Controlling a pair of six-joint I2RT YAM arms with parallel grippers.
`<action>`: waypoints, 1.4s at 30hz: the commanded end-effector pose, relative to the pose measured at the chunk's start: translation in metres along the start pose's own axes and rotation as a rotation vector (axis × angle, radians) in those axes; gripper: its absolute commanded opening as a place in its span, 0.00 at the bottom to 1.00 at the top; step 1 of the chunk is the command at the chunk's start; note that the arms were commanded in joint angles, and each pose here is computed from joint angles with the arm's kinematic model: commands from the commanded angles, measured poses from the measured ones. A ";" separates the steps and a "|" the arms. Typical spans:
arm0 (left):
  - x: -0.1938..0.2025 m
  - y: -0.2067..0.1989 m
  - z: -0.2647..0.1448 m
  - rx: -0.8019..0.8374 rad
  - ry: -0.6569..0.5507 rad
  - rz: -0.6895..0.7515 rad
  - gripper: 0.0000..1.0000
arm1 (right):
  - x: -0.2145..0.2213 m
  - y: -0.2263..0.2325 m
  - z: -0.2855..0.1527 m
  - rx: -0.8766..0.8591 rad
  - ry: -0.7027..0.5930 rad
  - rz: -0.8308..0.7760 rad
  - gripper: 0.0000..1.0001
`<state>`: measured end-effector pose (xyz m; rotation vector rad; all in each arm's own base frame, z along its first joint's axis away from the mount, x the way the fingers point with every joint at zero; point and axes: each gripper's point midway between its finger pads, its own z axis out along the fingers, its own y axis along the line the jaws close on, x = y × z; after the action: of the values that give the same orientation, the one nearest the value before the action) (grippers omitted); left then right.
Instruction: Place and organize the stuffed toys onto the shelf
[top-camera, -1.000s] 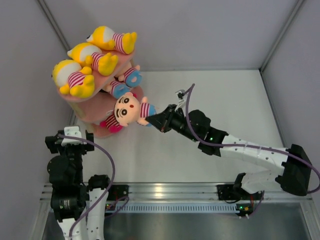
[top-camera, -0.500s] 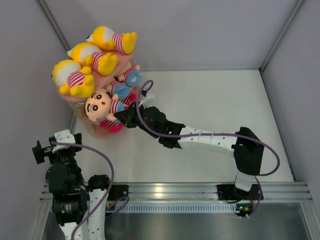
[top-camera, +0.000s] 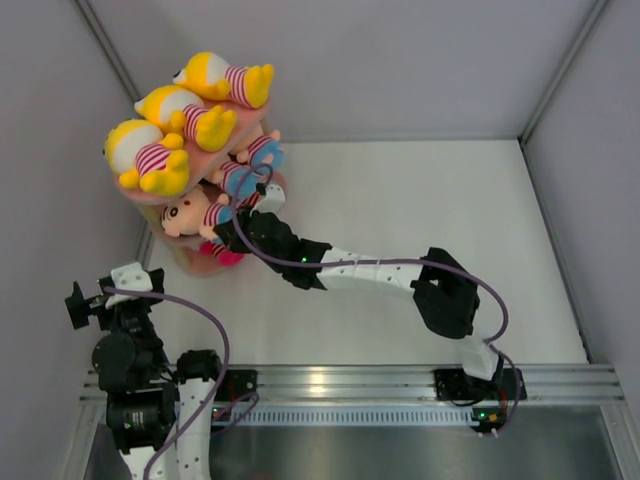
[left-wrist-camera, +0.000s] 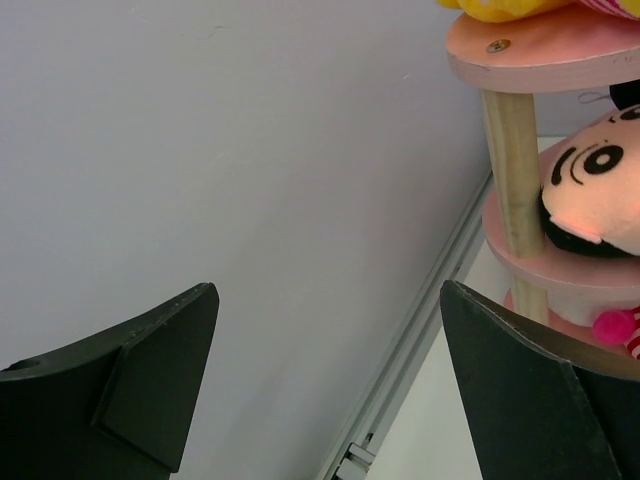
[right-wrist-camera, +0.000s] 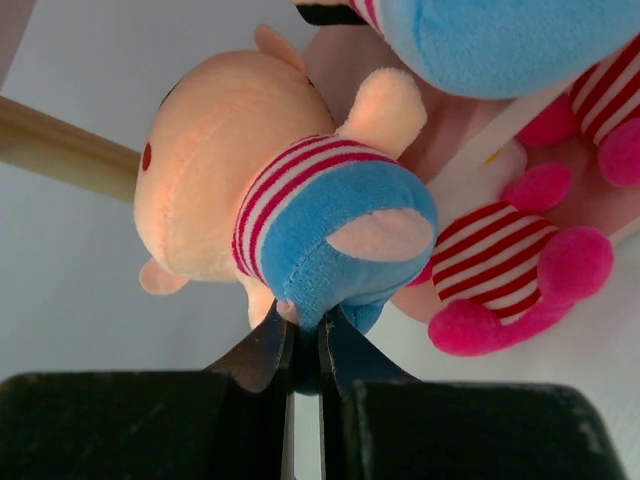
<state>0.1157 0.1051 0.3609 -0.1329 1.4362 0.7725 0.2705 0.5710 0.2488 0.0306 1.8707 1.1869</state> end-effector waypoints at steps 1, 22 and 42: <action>-0.011 0.004 -0.001 -0.016 -0.055 -0.033 0.99 | -0.039 0.038 0.013 -0.058 -0.132 0.045 0.00; -0.013 -0.001 -0.004 0.021 -0.064 -0.042 0.99 | -0.053 0.045 0.008 -0.111 -0.152 0.071 0.61; 0.021 -0.069 -0.015 0.334 0.009 -0.071 0.99 | -0.100 0.006 -0.132 -0.181 -0.023 -0.184 0.99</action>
<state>0.1375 0.0565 0.3220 0.0723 1.5204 0.4968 0.2378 0.4676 0.3377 -0.1270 1.6723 1.2316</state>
